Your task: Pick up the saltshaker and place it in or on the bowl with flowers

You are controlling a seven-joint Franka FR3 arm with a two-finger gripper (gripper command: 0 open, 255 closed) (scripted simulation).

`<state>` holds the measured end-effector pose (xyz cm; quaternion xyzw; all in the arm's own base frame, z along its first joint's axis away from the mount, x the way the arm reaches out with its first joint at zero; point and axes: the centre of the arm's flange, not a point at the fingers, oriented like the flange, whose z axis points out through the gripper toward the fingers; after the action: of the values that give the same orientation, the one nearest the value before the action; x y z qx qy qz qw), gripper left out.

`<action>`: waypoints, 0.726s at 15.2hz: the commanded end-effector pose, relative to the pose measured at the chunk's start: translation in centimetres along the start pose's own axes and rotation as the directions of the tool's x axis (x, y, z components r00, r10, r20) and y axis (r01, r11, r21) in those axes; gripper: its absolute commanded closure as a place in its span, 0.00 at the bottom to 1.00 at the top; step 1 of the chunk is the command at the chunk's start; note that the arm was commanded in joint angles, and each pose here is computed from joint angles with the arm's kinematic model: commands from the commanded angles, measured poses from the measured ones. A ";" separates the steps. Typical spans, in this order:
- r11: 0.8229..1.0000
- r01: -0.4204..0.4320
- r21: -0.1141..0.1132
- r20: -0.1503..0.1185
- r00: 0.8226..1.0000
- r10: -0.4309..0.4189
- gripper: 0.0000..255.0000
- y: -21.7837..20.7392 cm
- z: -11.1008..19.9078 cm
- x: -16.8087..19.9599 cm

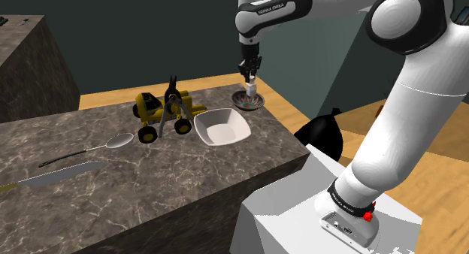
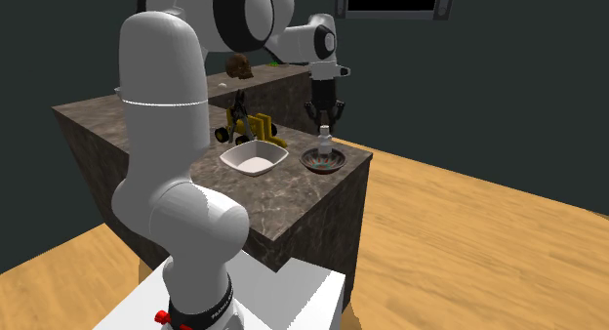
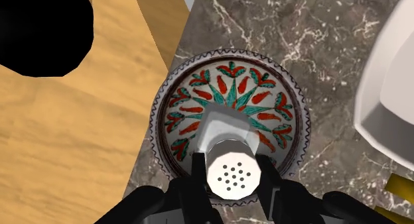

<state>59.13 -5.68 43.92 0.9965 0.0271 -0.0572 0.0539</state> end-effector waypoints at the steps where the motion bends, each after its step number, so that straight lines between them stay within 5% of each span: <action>1: 1.000 0.000 0.000 0.000 1.000 0.000 1.00 -0.2 1.0 0.1; 10: 1.000 0.000 0.000 0.000 1.000 0.000 1.00 -0.3 2.2 0.3; 11: 1.000 0.000 0.000 0.000 1.000 0.000 0.00 -0.3 2.2 0.3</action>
<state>59.13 -5.57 41.70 0.9965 0.0271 -0.0570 0.0539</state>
